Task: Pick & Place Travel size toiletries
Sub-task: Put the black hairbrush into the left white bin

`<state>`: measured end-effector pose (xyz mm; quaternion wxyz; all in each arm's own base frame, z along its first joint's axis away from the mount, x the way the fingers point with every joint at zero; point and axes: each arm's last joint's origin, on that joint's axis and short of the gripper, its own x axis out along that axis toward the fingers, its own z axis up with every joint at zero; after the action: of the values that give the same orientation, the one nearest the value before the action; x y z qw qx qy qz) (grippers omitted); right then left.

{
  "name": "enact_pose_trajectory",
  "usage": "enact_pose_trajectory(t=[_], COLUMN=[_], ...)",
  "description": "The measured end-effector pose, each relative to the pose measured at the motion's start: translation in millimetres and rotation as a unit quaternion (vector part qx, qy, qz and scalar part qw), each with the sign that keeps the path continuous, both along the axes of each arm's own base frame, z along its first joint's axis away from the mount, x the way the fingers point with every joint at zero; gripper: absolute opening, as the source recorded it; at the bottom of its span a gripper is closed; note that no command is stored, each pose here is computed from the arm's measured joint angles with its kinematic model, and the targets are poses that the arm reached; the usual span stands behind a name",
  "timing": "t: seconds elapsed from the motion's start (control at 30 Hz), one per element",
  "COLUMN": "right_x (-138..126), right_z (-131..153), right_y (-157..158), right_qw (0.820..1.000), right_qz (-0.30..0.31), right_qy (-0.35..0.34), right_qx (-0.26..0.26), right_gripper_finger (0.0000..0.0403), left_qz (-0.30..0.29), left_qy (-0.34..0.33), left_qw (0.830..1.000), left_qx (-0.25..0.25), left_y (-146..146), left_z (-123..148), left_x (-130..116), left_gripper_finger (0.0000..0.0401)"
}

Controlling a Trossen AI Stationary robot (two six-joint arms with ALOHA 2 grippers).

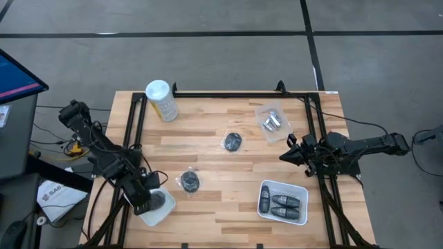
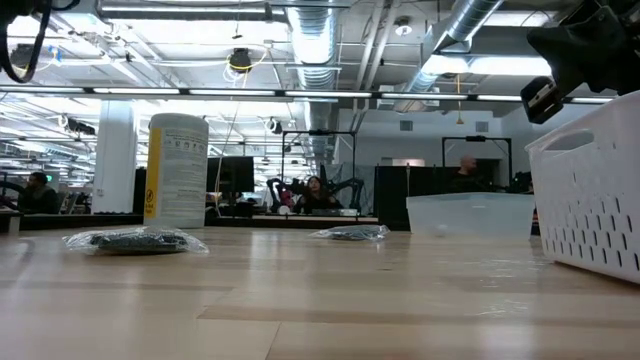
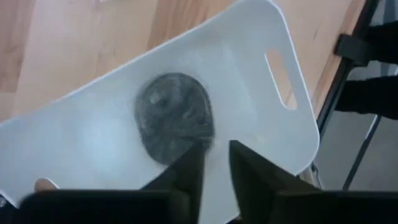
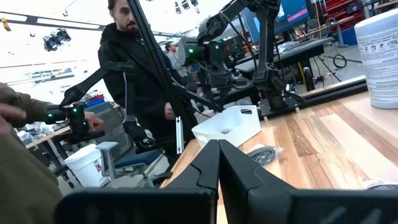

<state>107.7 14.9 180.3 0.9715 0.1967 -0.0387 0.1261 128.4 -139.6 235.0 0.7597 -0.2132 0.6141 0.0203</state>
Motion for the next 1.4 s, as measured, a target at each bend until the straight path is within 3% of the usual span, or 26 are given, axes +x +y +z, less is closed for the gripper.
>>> enact_pose_trajectory(t=[0.23, 0.43, 0.6, 0.87, 1.03, 1.4], right_x=[0.0, 0.0, 0.0, 0.0, 0.0, 0.0], right_z=[0.0, 0.0, 0.0, 0.3, 0.2, 0.1], right_y=[0.0, 0.0, 0.0, 0.0, 0.0, 0.0], right_qw=[1.0, 1.0, 1.0, 1.0, 1.0, 1.0], right_qz=[0.0, 0.0, 0.0, 0.0, 0.0, 0.0], right_qy=[0.0, 0.0, 0.0, -0.001, -0.001, -0.001], right_qx=[0.0, 0.0, 0.0, 0.0, 0.0, 0.0], right_gripper_finger=[0.0, 0.0, 0.0, 0.0, 0.0, 0.0], left_qz=[0.017, 0.074, 0.095, 0.133, 0.099, 0.094], left_qy=[-0.023, -0.178, -0.283, -0.204, -0.132, -0.04], left_qw=[1.0, 0.981, 0.952, 0.956, 0.969, 0.974], left_qx=[-0.005, 0.005, 0.062, 0.165, 0.183, 0.203], left_y=[0.2, 10.1, 31.4, 73.9, 72.8, 68.5], left_z=[1.4, 12.7, 22.4, -15.2, -50.3, -102.8], left_x=[5.2, 39.7, 70.9, 112.8, 127.3, 139.3], left_gripper_finger=[0.0186, 0.0248, 0.0264, 0.0266, 0.0266, 0.0266])
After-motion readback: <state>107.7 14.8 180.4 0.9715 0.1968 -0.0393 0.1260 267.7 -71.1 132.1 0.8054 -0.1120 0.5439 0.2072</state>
